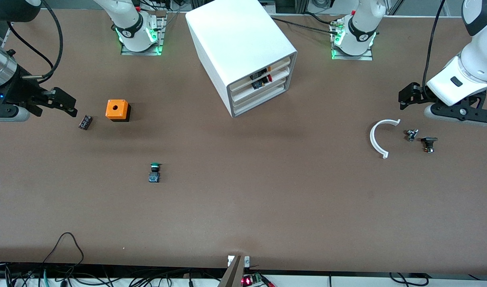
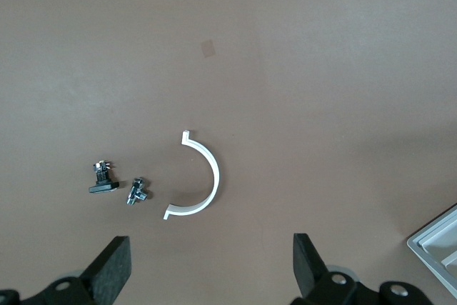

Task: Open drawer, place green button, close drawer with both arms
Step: 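Move the right gripper to the green button while the left gripper nears the cabinet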

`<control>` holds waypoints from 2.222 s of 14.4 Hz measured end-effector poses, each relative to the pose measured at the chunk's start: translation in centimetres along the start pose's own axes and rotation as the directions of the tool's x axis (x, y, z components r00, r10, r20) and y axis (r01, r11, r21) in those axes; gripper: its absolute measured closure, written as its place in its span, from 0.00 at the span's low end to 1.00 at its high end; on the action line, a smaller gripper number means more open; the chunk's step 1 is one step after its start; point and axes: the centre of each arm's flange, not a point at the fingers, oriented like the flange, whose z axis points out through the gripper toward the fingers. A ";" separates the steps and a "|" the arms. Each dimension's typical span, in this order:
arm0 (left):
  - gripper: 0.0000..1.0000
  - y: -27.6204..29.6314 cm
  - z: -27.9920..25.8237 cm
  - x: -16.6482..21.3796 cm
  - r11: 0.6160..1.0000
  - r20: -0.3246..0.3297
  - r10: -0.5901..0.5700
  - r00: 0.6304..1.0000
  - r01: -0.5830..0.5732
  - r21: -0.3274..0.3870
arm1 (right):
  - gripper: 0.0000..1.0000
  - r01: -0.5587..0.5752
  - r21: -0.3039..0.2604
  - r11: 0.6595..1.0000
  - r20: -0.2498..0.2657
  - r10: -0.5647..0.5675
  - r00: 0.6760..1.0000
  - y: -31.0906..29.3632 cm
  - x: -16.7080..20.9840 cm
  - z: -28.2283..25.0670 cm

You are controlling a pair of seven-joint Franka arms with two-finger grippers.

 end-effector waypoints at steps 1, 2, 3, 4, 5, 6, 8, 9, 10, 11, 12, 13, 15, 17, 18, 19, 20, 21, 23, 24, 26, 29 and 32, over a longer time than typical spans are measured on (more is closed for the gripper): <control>0.00 0.0 0.0 0.0 1.000 0.000 0.000 1.000 0.000 0.000 | 0.00 0.000 0.000 1.000 0.000 0.000 1.000 0.0 0.0 0.0; 0.00 0.0 0.0 0.0 1.000 0.000 0.000 1.000 0.000 0.000 | 0.00 -0.001 0.000 1.000 -0.001 0.001 1.000 0.0 0.0 0.0; 0.00 0.0 0.0 0.0 1.000 0.001 0.000 1.000 0.000 0.000 | 0.00 -0.002 0.001 1.000 -0.005 0.002 1.000 0.0 0.0 -0.2; 0.00 0.0 0.0 -0.1 1.000 0.005 0.001 1.000 -0.001 0.000 | 0.00 -0.002 0.002 1.000 -0.012 0.002 1.000 0.0 0.2 -0.5; 0.00 0.1 0.0 -0.1 1.000 0.007 0.001 1.000 -0.001 -0.001 | 0.00 -0.001 0.003 1.000 -0.018 0.001 1.000 -0.1 0.4 -0.7; 0.00 0.1 0.1 -0.1 1.000 0.008 0.001 1.000 -0.001 -0.001 | 0.00 0.003 0.006 1.000 -0.018 -0.003 1.000 -0.4 0.5 -0.7; 0.00 0.1 0.1 -0.1 1.000 0.011 0.001 1.000 -0.001 -0.001 | 0.00 0.018 0.020 1.000 -0.007 -0.018 1.000 -1.8 0.9 0.2; 0.00 0.1 0.1 -0.1 1.000 0.011 0.001 1.000 -0.001 -0.001 | 0.00 0.026 0.028 0.999 -0.007 -0.026 1.000 -2.6 1.1 0.8; 0.00 0.1 0.1 -0.1 1.000 0.012 0.002 1.000 -0.001 -0.001 | 0.00 0.033 0.030 0.999 -0.002 -0.033 0.999 -3.2 1.4 1.4; 0.00 0.1 0.1 -0.1 1.000 0.013 0.002 1.000 -0.002 -0.001 | 0.00 0.039 0.031 0.999 0.008 -0.039 0.999 -3.6 1.6 2.1; 0.00 0.1 0.1 -0.2 1.000 0.015 0.002 1.000 -0.002 -0.001 | 0.00 0.042 0.032 0.999 0.020 -0.043 0.999 -3.9 1.9 3.1; 0.00 0.2 0.1 -0.2 1.000 0.017 0.002 1.000 -0.002 -0.005 | 0.00 0.043 0.032 0.999 0.033 -0.044 0.998 -4.0 2.3 4.1; 0.00 0.5 0.1 -0.2 0.999 0.021 0.001 1.000 0.000 -0.040 | 0.00 0.043 0.034 0.998 0.046 -0.045 0.998 -4.2 3.1 6.0; 0.00 1.1 0.4 -0.6 0.993 0.052 -0.002 0.999 0.008 -0.120 | 0.00 0.047 0.035 0.998 0.067 -0.049 0.997 -4.5 3.5 7.6; 0.00 1.3 0.6 -0.8 0.987 0.074 -0.002 0.997 0.014 -0.159 | 0.00 0.053 0.036 0.998 0.080 -0.056 0.995 -5.0 3.6 8.5; 0.00 1.4 0.7 -1.1 0.981 0.096 -0.001 0.995 0.020 -0.193 | 0.00 0.062 0.037 0.997 0.096 -0.065 0.993 -5.6 3.7 9.6; 0.00 1.7 0.9 -1.3 0.972 0.117 0.002 0.993 0.025 -0.233 | 0.00 0.073 0.038 0.997 0.109 -0.077 0.991 -6.4 3.9 10.8; 0.00 2.1 1.0 -1.5 0.961 0.135 0.009 0.991 0.029 -0.277 | 0.00 0.083 0.039 0.996 0.117 -0.087 0.989 -7.2 4.2 12.0; 0.00 3.1 1.5 -1.5 0.929 0.168 0.028 0.985 0.036 -0.367 | 0.00 0.092 0.041 0.995 0.132 -0.096 0.987 -8.1 4.6 14.3; 0.00 3.6 1.9 -1.2 0.911 0.179 0.036 0.983 0.041 -0.410 | 0.00 0.091 0.042 0.995 0.135 -0.096 0.986 -8.2 4.9 15.3; 0.00 4.4 3.3 -0.3 0.865 0.202 0.046 0.978 0.062 -0.498 | 0.00 0.059 0.040 0.997 0.137 -0.064 0.989 -8.8 5.4 17.2; 0.00 4.7 6.4 1.0 0.771 0.272 0.070 0.960 0.121 -0.625 | 0.00 0.016 0.035 0.999 0.147 -0.021 0.989 -11.1 5.8 21.3; 0.00 4.5 10.5 2.2 0.663 0.273 0.182 0.945 0.087 -0.743 | 0.00 0.011 0.030 0.999 0.163 -0.016 0.986 -11.5 6.4 26.3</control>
